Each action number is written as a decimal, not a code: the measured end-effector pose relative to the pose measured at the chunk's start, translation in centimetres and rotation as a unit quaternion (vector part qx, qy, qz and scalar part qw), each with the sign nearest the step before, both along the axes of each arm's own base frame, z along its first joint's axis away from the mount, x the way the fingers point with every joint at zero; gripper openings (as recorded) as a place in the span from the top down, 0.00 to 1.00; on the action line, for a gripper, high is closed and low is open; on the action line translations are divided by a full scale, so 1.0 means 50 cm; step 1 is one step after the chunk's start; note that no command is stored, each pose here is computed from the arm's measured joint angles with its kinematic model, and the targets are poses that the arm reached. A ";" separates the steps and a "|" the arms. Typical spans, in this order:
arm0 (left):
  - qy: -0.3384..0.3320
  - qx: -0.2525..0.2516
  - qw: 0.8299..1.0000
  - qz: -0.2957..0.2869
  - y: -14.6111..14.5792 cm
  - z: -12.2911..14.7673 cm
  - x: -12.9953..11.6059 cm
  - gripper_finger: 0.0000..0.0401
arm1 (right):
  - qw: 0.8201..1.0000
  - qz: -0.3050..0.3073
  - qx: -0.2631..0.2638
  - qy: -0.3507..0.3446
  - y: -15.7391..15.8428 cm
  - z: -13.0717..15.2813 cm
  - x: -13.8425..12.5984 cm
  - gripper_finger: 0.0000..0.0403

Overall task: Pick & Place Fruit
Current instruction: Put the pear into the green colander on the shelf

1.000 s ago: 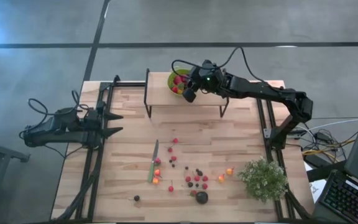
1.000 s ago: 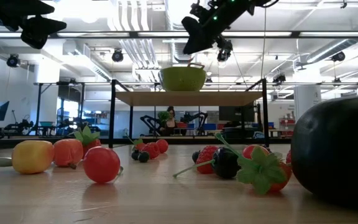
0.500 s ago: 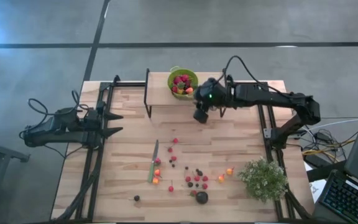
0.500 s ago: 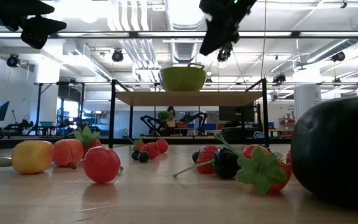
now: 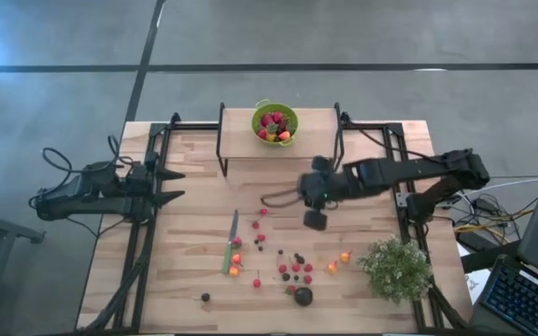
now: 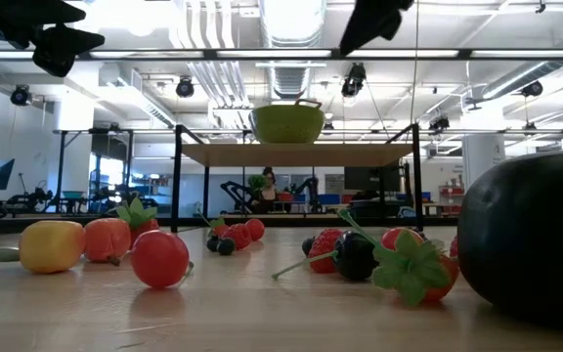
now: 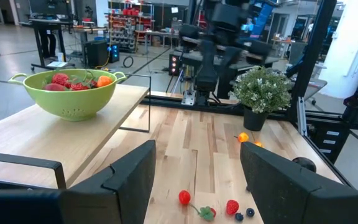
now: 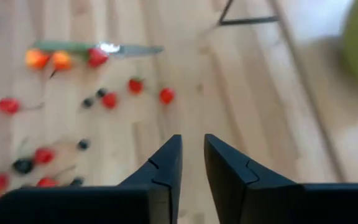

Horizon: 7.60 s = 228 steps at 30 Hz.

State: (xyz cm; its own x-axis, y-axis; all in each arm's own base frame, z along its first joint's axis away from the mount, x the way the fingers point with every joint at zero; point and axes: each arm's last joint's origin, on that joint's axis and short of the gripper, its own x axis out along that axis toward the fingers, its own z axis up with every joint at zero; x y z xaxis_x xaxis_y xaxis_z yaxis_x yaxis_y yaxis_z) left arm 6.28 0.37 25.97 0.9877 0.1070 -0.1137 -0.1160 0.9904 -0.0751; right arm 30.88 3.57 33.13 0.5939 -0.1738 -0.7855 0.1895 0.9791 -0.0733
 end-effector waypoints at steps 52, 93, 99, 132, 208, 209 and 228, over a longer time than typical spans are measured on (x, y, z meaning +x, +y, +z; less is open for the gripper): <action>0.000 0.000 1.000 0.000 0.000 0.000 0.000 0.40 | 0.962 0.117 0.023 0.244 0.291 -0.199 -0.056 0.44; 0.000 0.000 1.000 0.000 0.000 0.000 0.000 0.40 | 0.969 0.089 0.073 0.220 0.276 -0.384 -0.110 0.48; 0.000 0.000 1.000 0.000 0.000 0.000 0.000 0.40 | 0.970 0.092 0.079 0.212 0.279 -0.383 -0.107 0.55; 0.000 0.000 1.000 0.000 0.000 0.000 0.000 0.40 | 0.964 0.206 0.085 0.147 0.316 -0.290 -0.048 0.72; 0.000 0.000 1.000 0.000 0.000 0.000 0.000 0.40 | 0.987 -0.143 -0.017 -0.069 -0.396 0.017 0.084 0.46; 0.000 0.000 1.000 0.000 0.000 0.000 0.000 0.40 | 0.987 -0.146 -0.015 -0.071 -0.396 0.019 0.084 0.45; 0.000 0.000 1.000 0.000 0.000 0.000 0.000 0.40 | 0.991 -0.115 0.066 0.014 -0.219 0.142 0.041 0.49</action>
